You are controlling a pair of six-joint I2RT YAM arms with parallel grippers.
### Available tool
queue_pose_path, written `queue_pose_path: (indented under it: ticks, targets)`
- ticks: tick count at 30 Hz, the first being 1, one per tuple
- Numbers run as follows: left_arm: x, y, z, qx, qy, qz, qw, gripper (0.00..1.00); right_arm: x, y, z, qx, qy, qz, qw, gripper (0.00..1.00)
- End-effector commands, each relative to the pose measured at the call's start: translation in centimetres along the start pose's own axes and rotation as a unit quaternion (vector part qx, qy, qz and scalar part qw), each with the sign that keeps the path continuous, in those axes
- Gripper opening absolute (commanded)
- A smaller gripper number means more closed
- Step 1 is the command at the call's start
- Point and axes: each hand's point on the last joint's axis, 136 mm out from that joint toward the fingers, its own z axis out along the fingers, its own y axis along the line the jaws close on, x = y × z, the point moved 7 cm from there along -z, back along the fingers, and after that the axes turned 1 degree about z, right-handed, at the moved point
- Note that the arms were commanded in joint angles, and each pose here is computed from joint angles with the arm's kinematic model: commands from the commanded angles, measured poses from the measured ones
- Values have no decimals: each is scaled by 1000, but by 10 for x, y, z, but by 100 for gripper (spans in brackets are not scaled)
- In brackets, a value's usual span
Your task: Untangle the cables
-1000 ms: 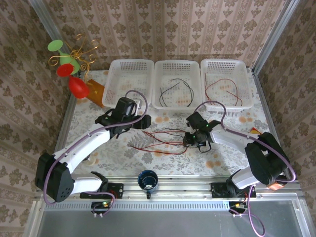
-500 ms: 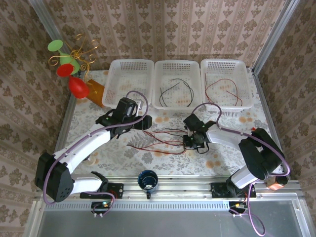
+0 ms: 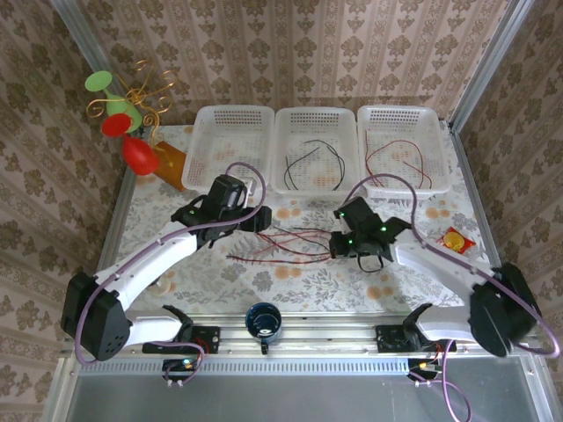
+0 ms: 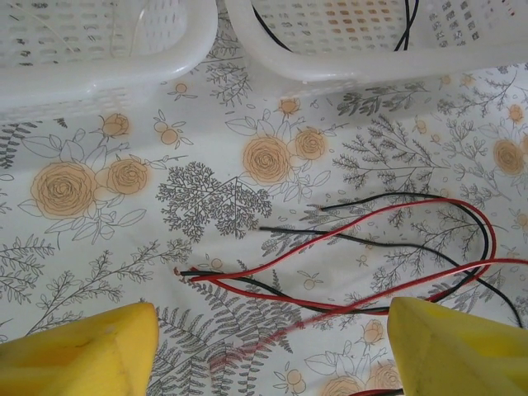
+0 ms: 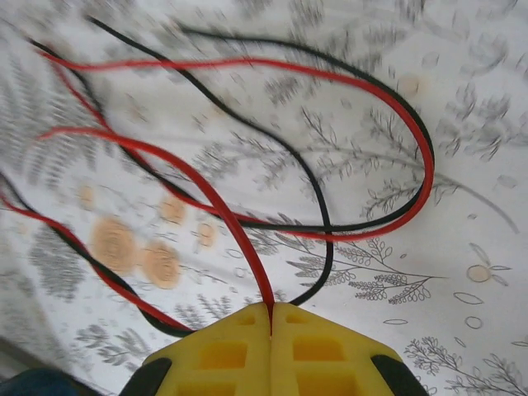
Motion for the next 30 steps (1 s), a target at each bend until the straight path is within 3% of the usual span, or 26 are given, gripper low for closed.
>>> queue_pose_path:
  ticks: [1, 8, 14, 22, 27, 30]
  targets:
    - [-6, -4, -9, 3, -20, 14, 1000, 74, -12, 4, -30, 8, -57, -20, 998, 0]
    - [-8, -19, -8, 58, -17, 33, 998, 73, -20, 6, -61, 14, -108, -47, 993, 0]
    - [-8, -51, 0, 135, -4, 60, 989, 72, -27, 16, -73, -33, -156, -50, 986, 0]
    - [-27, -73, -16, 173, -54, 87, 980, 70, -47, 25, -105, -32, -231, -67, 970, 0]
    - [-37, -87, -37, 182, -88, 138, 970, 70, -55, 33, -110, -50, -240, -82, 966, 0]
    - [-39, -94, -43, 201, -94, 136, 966, 71, -59, 39, -112, -68, -246, -87, 963, 0]
